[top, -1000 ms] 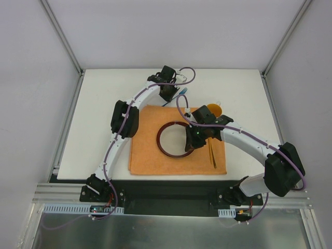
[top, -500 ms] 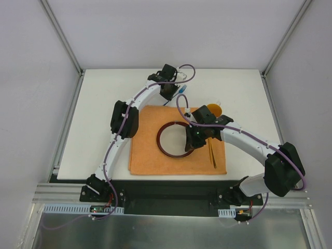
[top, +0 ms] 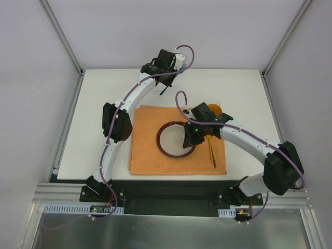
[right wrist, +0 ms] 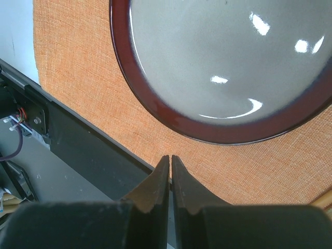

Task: Set the dinner table for one person
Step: Pick up the fork at the center of the board, then place the fork on the napkin.

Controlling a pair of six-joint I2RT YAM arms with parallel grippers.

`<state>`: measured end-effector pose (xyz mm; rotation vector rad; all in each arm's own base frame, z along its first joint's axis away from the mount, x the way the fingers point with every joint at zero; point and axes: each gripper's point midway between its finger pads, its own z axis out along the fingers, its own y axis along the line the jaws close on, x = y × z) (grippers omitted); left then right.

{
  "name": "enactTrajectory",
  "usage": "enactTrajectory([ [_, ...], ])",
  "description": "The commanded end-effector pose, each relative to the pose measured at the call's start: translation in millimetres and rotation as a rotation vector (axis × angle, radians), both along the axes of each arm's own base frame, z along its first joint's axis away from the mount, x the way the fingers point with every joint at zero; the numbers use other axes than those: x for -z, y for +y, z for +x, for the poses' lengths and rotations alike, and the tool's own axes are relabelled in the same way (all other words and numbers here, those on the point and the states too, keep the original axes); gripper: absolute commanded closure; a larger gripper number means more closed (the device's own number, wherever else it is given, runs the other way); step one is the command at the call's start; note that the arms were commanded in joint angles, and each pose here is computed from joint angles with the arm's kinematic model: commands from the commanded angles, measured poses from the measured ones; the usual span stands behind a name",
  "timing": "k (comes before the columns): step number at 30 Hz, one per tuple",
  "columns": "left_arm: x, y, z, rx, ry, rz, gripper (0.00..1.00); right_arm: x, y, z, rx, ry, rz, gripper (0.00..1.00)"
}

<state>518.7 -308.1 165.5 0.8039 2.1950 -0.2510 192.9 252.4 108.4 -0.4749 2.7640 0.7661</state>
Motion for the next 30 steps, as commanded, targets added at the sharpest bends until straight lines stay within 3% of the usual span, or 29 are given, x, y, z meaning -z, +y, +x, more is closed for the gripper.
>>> enactTrajectory([
  [1, -54, 2, 2, -0.066, -0.114, -0.036, 1.0, -19, 8, 9, -0.013, -0.06, 0.038, 0.92],
  [7, -60, 7, -8, -0.121, -0.098, -0.056, 1.0, -27, 2, 9, -0.018, -0.1, 0.03, 0.92],
  [11, -64, 24, -33, -0.21, -0.058, -0.066, 1.0, -26, 2, 10, -0.021, -0.115, 0.035, 0.93],
  [16, -34, 55, -79, -0.33, 0.053, -0.035, 1.0, -26, 10, 17, -0.029, -0.127, 0.06, 0.93],
  [20, -35, 71, -128, -0.414, 0.125, -0.1, 1.0, -29, 20, 25, -0.056, -0.146, 0.078, 0.93],
  [23, -4, 97, -171, -0.493, 0.213, -0.079, 1.0, -29, 27, 32, -0.081, -0.155, 0.088, 0.93],
  [30, 16, 128, -229, -0.64, 0.305, -0.098, 1.0, -30, 43, 42, -0.116, -0.151, 0.121, 0.93],
])
